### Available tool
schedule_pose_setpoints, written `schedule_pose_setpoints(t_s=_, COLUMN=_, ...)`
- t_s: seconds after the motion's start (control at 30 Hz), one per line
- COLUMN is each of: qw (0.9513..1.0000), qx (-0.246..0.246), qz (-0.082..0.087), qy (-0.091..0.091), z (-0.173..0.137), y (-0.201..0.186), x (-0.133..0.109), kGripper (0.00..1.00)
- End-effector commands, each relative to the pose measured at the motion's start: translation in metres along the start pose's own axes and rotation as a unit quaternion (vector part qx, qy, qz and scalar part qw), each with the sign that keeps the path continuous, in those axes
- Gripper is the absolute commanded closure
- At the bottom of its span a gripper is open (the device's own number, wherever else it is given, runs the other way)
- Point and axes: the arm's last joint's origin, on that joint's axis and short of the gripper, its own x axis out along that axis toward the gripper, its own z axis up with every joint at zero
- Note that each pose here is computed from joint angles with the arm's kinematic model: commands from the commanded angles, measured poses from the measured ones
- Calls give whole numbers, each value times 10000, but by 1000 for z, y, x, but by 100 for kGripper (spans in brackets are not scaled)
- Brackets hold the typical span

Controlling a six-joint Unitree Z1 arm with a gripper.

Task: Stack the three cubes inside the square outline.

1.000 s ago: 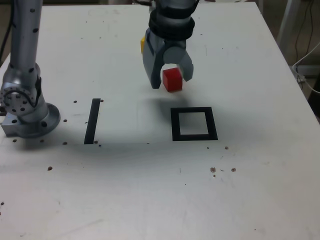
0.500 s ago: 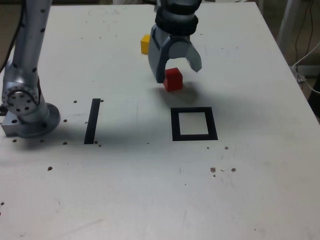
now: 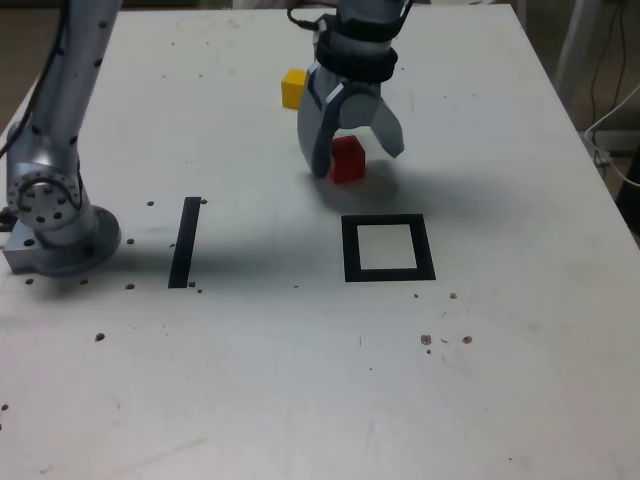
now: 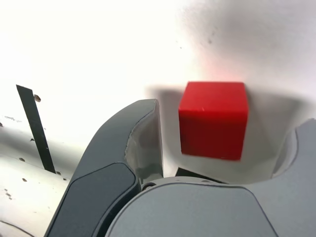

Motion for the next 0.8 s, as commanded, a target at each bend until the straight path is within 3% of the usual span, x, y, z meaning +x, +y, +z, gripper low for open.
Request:
schedule_pose_setpoints(t_s=0.0, qw=10000, qx=11, qz=-46, qy=44, z=2, y=2, x=1, kGripper=24)
schedule_pose_setpoints(t_s=0.4, qw=10000, qx=27, qz=-57, qy=16, z=7, y=3, x=4, kGripper=60)
schedule_pose_setpoints(t_s=0.77, qw=9999, qx=117, qz=-58, qy=-112, z=9, y=3, x=3, kGripper=69)
